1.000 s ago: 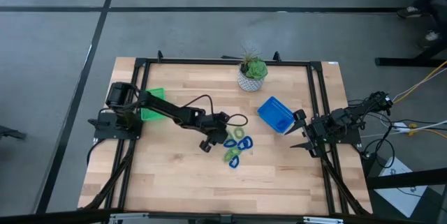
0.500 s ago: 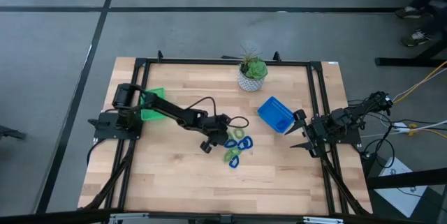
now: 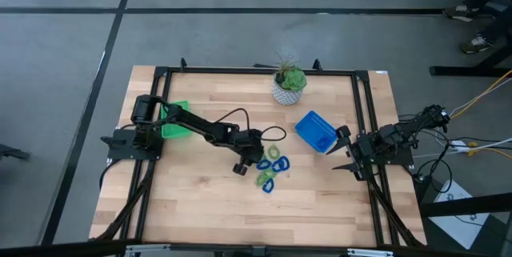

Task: Sort spring keychains
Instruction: Put the green spring keychain in the green bin

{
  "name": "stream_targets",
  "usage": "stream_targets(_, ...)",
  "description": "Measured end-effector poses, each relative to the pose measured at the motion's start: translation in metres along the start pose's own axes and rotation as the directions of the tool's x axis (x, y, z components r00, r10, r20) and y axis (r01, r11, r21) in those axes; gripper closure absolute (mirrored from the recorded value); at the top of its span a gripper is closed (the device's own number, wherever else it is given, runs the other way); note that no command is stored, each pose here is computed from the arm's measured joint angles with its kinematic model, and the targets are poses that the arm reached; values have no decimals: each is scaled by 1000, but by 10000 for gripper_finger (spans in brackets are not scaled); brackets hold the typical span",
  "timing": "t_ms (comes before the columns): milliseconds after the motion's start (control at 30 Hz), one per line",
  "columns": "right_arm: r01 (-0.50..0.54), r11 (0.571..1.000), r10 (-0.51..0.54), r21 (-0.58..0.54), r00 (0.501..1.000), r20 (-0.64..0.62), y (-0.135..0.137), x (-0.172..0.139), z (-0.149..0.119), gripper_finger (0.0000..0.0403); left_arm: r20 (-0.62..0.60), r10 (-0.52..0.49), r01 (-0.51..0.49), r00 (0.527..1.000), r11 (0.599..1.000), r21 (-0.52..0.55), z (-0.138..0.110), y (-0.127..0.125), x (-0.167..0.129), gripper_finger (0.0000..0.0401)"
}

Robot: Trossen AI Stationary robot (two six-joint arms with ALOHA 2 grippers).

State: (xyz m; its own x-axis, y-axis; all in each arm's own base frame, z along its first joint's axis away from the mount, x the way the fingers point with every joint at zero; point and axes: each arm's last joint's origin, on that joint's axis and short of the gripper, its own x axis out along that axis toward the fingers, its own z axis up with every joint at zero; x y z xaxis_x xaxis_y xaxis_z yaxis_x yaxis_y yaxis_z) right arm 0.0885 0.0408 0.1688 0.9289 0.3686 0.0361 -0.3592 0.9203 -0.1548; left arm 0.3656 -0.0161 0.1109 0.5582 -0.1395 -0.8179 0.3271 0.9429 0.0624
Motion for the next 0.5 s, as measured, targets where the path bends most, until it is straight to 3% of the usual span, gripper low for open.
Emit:
stream_targets(300, 0, 1000, 0, 0, 1000, 0, 0, 0, 0, 161, -49, -38, 32, 998, 992, -122, -5, -4, -1, 355)
stream_targets(500, 0, 1000, 0, 0, 1000, 0, 0, 0, 0, 161, -70, 69, -78, 995, 989, -127, 0, -9, -17, 391)
